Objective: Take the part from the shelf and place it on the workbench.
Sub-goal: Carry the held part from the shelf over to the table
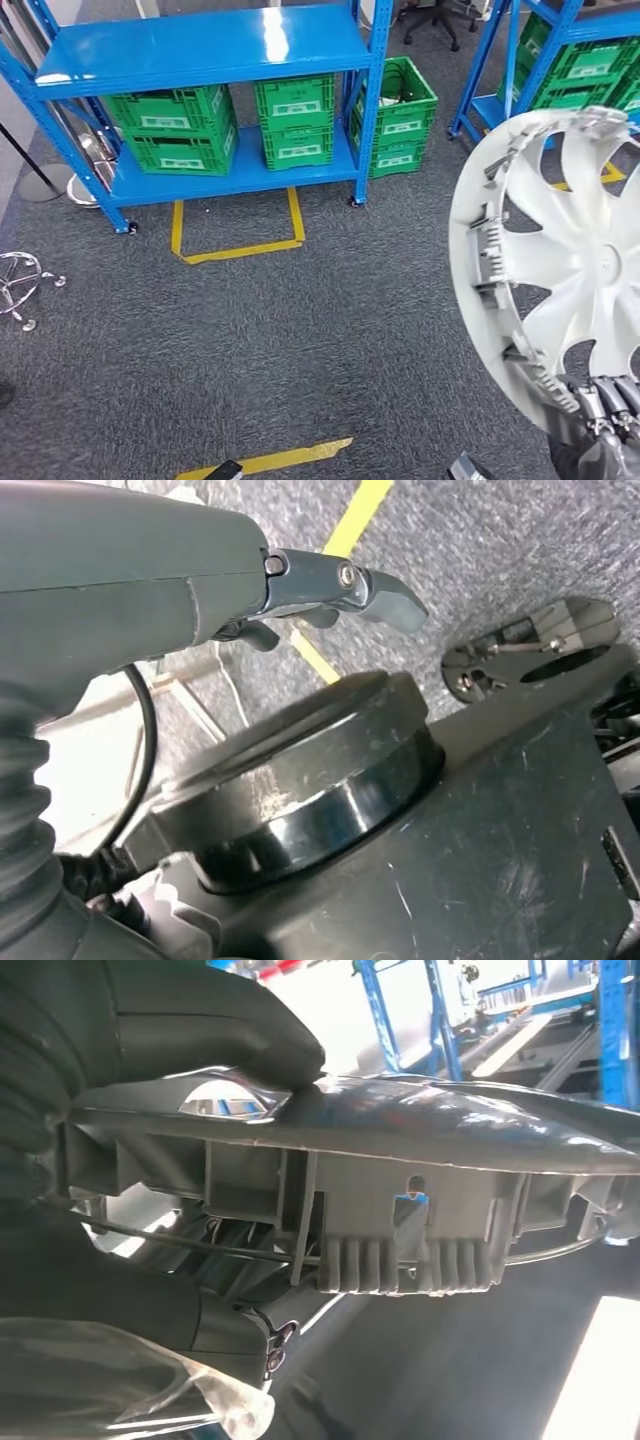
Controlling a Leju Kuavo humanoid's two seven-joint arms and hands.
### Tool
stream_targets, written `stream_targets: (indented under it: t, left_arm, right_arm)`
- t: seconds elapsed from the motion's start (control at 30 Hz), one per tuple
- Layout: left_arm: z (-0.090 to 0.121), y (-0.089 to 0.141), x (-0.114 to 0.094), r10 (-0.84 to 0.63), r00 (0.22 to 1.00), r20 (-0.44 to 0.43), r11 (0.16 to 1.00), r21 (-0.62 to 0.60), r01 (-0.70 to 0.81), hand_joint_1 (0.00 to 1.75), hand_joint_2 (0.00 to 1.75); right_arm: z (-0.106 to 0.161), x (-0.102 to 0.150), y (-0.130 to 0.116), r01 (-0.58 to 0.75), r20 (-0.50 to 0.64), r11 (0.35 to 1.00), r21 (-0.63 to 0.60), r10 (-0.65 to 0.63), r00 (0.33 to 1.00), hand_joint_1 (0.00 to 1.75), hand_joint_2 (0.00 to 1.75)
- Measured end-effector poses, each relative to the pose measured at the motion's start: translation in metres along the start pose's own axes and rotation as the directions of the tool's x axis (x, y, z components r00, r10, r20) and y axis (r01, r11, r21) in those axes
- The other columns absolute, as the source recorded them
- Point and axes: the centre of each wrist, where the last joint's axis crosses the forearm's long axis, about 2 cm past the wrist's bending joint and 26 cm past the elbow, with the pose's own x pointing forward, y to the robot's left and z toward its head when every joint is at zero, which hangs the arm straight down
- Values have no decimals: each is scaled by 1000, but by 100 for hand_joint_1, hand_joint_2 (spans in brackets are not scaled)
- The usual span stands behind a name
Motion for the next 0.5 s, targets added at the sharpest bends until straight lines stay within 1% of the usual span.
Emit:
stream_targets:
  t: [0.23, 0.5]
  left_arm:
    - [0, 0, 0, -11, 1000, -2, 1000, 2, 11, 0, 175]
    - [0, 0, 2, -32, 999, 0, 999, 5, 32, 0, 175]
  right_arm:
    - [2, 3, -3, 6, 36, 1000, 6, -6, 999, 175, 175]
    - [3, 2, -14, -9, 36, 1000, -5, 9, 999, 175, 175]
